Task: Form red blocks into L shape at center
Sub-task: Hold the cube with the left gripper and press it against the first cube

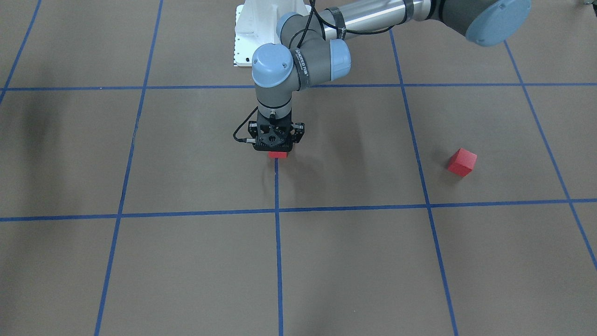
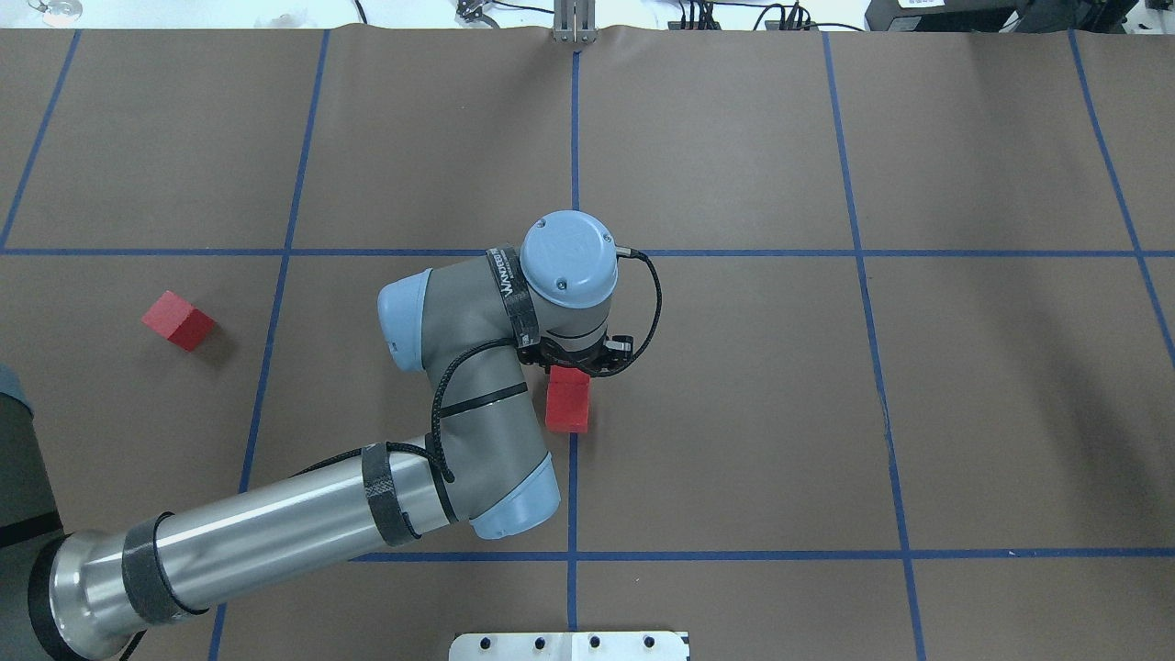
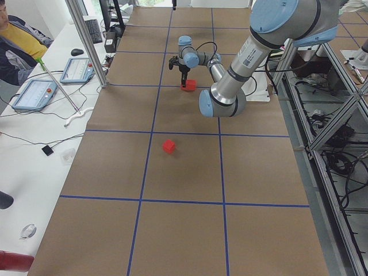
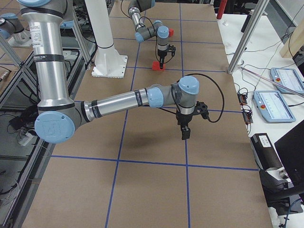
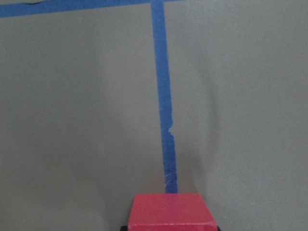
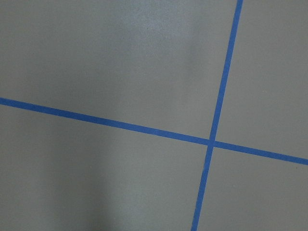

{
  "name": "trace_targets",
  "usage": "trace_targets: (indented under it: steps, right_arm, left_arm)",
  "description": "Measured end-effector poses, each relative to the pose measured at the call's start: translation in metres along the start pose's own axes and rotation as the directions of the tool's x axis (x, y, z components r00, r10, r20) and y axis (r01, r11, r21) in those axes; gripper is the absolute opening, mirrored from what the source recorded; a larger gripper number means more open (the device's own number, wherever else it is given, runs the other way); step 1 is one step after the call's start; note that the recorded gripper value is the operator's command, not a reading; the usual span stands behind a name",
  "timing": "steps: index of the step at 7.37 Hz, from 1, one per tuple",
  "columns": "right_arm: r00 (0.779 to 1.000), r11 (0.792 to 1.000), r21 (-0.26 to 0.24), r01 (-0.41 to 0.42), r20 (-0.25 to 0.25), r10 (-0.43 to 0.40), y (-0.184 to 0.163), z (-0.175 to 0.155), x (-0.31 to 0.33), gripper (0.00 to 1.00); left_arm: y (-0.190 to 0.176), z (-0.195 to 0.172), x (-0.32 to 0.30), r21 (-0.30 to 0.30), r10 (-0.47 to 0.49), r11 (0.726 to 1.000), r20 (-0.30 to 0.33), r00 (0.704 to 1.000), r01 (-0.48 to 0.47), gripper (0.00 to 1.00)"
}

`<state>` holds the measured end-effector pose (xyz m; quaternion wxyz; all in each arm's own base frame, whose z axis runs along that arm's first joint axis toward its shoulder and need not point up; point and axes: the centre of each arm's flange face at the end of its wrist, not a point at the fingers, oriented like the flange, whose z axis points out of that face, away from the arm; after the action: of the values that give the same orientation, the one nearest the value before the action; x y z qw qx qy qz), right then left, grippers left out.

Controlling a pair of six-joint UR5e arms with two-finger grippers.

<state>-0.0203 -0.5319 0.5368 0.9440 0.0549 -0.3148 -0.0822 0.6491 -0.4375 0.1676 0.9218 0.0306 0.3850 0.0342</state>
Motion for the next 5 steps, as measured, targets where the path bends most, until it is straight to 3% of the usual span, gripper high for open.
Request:
trace_targets:
  steps: [1, 5]
  right_arm:
    - [1.000, 1.000, 0.000, 0.000, 0.000, 0.000, 0.000, 0.000, 0.000, 1.00]
    - [1.000, 1.000, -0.001, -0.002, 0.000, 0.002, 0.000, 0.001, 0.001, 1.00]
  left_arm:
    - [0.001, 0.000, 0.000, 0.000, 0.001, 1.000, -0.001, 1.000, -0.001, 0.99]
    - [0.003, -0.009, -0.001, 0.004, 0.012, 1.000, -0.012, 1.000, -0.012, 0.99]
